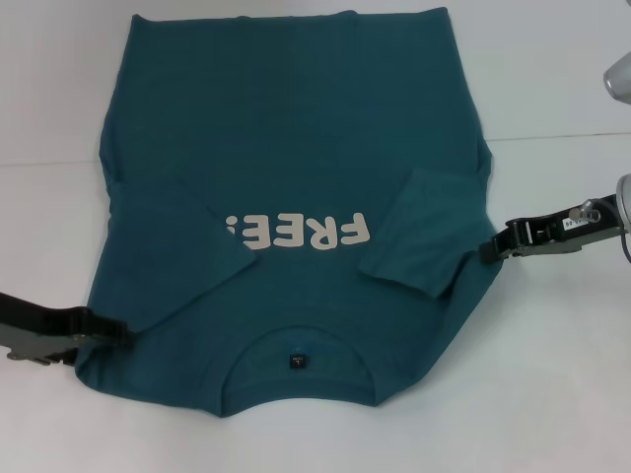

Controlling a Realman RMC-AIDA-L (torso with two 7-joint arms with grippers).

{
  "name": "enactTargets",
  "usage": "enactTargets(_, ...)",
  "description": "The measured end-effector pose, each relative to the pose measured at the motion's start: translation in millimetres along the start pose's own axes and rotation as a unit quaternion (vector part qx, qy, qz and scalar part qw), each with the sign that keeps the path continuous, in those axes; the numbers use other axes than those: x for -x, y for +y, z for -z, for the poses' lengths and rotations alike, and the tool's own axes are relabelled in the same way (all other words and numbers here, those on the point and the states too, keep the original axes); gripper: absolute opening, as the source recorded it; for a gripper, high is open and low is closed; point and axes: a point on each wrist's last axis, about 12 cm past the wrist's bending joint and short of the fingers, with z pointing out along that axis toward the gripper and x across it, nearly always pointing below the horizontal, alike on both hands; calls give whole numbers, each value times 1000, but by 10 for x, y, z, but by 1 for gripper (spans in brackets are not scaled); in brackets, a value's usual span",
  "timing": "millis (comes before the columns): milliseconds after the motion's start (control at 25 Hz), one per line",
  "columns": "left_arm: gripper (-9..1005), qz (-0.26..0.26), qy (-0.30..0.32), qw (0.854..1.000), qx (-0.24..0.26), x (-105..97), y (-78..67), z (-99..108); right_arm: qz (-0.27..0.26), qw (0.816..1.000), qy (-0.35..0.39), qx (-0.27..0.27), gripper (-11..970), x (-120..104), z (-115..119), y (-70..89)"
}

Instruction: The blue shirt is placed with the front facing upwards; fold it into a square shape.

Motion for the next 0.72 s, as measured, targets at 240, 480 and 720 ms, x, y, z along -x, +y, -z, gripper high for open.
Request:
enactTargets(240,798,-2,-2,1000,2,23,-15,-2,1,1000,-1,-1,51,2,0,-2)
enactTargets(480,559,-2,-4,1000,5,33,-3,6,-1,1000,-5,-1,50,7,11,-13)
enactTargets(720,296,-5,-5,1000,7,40,-3,11,-1,1000,-5,-1,50,12,17,-15)
